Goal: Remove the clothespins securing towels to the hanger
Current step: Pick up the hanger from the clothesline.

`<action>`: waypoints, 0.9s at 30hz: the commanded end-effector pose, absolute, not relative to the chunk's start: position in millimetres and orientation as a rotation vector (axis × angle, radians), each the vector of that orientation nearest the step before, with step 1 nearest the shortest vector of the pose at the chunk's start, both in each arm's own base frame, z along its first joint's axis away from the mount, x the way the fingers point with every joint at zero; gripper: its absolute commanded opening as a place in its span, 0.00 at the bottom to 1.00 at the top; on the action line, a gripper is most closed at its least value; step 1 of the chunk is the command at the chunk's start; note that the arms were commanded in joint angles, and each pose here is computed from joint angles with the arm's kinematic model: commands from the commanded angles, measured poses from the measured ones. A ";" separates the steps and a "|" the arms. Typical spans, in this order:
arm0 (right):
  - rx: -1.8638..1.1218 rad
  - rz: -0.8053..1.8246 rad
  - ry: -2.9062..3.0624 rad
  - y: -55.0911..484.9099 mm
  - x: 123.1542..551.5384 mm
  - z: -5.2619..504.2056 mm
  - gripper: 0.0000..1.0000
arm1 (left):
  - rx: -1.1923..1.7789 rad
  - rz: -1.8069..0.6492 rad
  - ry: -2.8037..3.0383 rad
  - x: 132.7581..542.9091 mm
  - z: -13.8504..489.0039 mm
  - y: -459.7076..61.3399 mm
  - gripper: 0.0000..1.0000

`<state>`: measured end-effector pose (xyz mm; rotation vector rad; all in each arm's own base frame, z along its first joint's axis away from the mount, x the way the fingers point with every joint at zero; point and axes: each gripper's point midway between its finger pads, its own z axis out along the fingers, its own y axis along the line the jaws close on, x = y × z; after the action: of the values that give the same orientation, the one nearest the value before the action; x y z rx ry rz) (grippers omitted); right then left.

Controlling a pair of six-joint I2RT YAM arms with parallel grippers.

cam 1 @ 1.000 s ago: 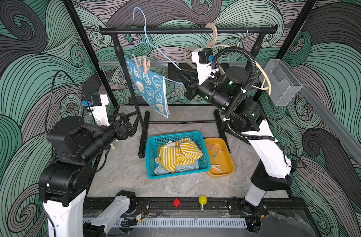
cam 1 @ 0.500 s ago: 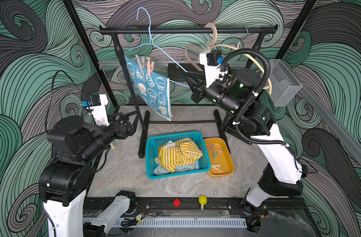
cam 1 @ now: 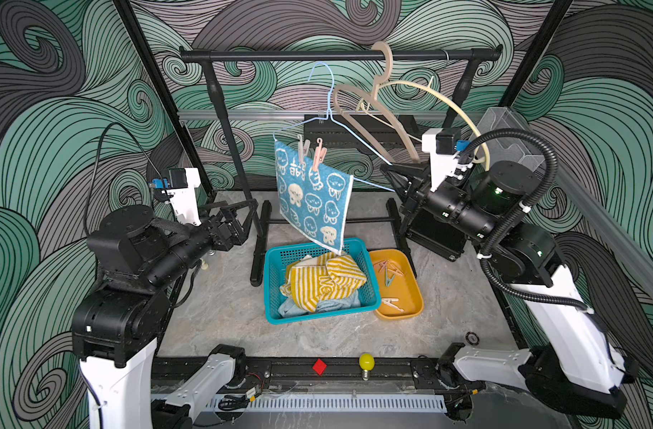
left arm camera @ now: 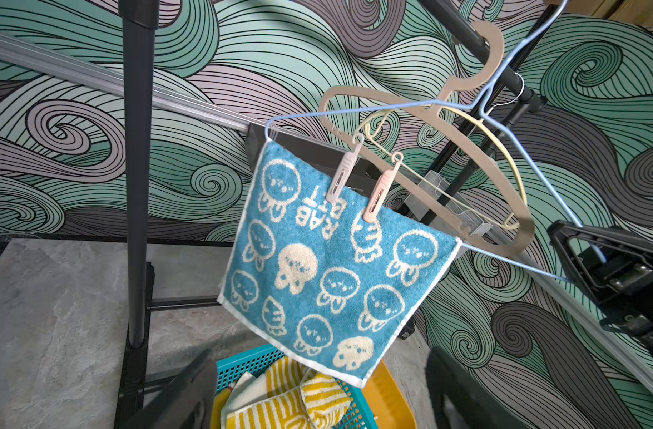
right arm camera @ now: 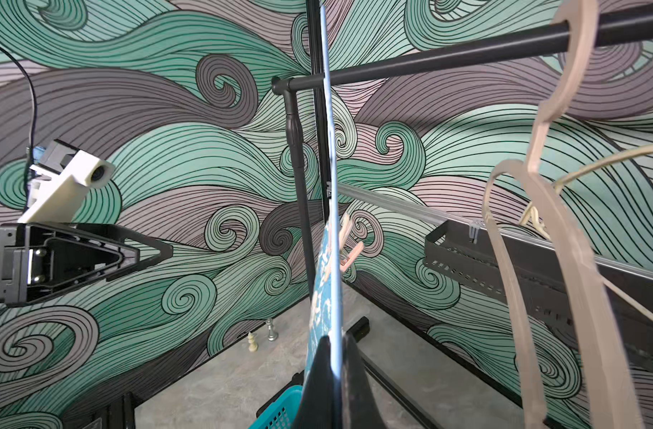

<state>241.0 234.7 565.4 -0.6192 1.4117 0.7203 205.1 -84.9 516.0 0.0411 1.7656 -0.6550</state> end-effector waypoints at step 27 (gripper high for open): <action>-0.959 1.336 1.321 237.6 213.2 501.4 0.00 | 0.140 -0.703 1.786 186.8 500.0 -96.3 0.86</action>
<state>226.8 233.8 497.2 -0.8466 1.4072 1.2779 190.7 -95.6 498.7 0.1124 1.7986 -0.7076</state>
